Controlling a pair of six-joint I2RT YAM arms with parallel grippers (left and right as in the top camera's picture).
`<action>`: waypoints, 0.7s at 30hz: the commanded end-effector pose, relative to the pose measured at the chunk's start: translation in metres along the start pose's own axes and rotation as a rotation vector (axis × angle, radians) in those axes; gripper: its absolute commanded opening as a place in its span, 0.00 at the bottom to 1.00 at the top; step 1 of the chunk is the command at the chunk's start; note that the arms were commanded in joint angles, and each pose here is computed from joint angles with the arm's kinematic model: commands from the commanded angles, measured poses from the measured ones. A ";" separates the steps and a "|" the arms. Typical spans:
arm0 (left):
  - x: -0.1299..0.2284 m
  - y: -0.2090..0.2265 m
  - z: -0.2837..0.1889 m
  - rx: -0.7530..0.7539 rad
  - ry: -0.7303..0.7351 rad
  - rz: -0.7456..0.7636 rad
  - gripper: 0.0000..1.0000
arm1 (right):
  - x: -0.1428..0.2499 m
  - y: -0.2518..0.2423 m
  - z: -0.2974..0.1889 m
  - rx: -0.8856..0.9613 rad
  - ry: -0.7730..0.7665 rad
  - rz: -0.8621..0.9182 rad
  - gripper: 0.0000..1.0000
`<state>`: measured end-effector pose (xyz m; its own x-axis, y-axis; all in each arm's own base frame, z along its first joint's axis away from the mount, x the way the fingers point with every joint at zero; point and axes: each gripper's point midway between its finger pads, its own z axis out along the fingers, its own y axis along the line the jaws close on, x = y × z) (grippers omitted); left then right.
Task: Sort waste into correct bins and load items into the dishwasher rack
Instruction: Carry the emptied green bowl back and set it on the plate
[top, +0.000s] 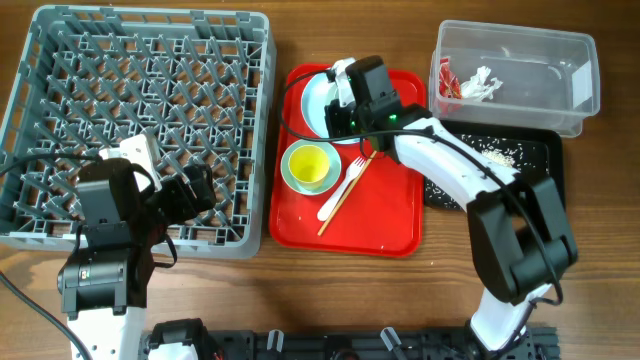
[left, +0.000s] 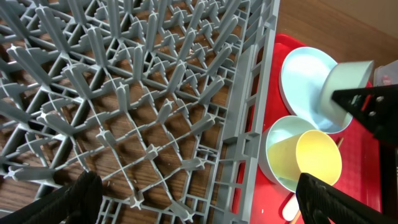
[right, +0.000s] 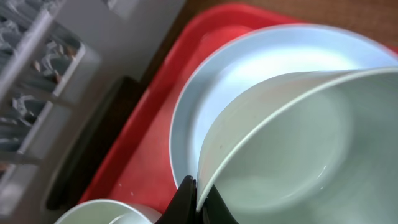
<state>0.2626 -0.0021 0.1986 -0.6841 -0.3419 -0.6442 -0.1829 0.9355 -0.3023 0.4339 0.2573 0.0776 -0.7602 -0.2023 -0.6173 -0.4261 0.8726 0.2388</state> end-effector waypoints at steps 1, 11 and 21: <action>-0.006 -0.004 -0.004 0.013 -0.014 -0.003 1.00 | 0.008 -0.003 0.007 0.018 0.034 -0.012 0.04; -0.006 -0.004 -0.004 0.013 -0.014 -0.003 1.00 | 0.014 0.014 -0.013 -0.062 0.083 0.000 0.29; -0.006 -0.004 -0.004 0.013 -0.014 -0.003 1.00 | -0.011 0.038 -0.086 -0.118 0.023 0.073 0.36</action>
<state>0.2625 -0.0022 0.1984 -0.6847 -0.3419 -0.6436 -0.1828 0.9355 -0.3024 0.3959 0.2491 0.1201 -0.7955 -0.2123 -0.5676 -0.4343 0.8529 0.2897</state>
